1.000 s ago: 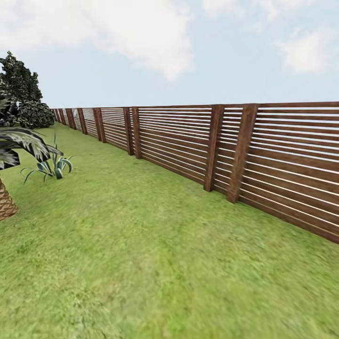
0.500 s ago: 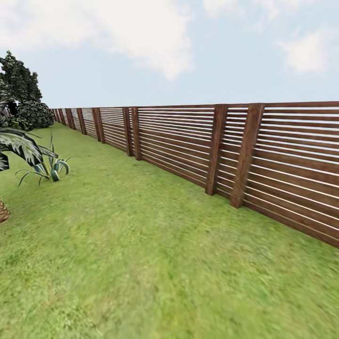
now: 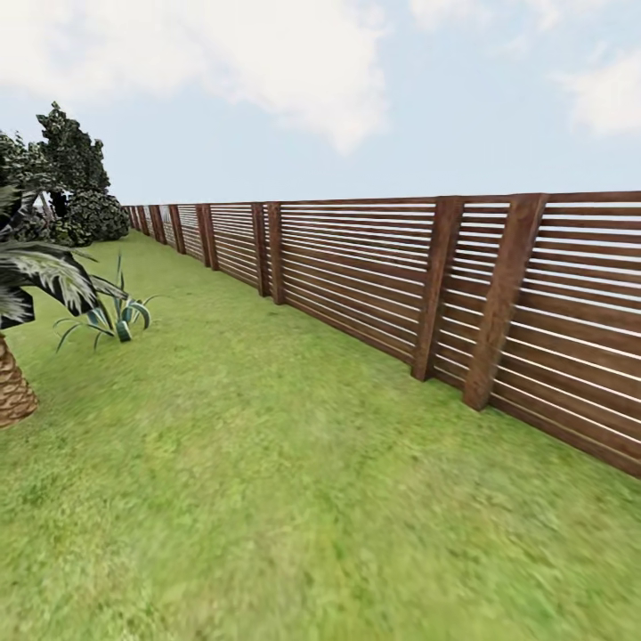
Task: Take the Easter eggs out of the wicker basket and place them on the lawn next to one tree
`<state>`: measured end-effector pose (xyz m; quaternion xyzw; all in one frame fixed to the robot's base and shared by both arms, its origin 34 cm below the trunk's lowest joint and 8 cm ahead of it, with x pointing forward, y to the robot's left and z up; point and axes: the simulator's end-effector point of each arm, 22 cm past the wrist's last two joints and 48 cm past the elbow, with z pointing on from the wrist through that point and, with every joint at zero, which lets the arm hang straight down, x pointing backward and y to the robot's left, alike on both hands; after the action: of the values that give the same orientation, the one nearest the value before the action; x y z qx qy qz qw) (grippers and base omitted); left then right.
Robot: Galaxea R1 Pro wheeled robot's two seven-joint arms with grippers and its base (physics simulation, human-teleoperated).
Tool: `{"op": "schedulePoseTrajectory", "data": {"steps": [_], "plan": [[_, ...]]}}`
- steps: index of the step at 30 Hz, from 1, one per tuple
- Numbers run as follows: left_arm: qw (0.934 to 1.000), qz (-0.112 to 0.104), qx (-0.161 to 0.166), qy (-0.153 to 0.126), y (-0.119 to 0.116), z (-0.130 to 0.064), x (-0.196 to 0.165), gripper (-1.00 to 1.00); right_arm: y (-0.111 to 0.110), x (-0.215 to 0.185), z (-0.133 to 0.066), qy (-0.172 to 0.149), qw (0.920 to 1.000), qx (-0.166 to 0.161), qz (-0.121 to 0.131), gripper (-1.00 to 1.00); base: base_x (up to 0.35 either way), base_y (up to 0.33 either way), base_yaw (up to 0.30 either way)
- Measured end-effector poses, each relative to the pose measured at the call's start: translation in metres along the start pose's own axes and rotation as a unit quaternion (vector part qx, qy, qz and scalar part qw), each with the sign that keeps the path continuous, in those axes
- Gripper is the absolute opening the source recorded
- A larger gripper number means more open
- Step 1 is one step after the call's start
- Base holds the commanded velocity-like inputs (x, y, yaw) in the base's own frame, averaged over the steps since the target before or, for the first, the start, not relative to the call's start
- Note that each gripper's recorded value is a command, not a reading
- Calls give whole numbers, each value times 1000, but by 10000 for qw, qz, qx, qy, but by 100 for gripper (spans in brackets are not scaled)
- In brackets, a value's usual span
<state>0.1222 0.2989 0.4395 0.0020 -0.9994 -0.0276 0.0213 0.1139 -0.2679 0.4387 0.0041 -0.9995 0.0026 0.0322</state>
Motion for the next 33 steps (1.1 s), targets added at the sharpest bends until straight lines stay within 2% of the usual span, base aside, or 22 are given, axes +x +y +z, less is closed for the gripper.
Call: {"op": "schedulePoseTrajectory", "data": {"steps": [8,18,33], "plan": [[10000,0,3,0,0,0,0,100,0,0,0,-3,10000,-2,5,100,334,0,9],[10000,0,0,0,0,0,0,100,0,0,0,-4,10000,4,-5,100,334,0,178],[10000,0,2,0,0,0,0,100,0,0,0,-3,10000,-8,-4,100,334,0,8]]}}
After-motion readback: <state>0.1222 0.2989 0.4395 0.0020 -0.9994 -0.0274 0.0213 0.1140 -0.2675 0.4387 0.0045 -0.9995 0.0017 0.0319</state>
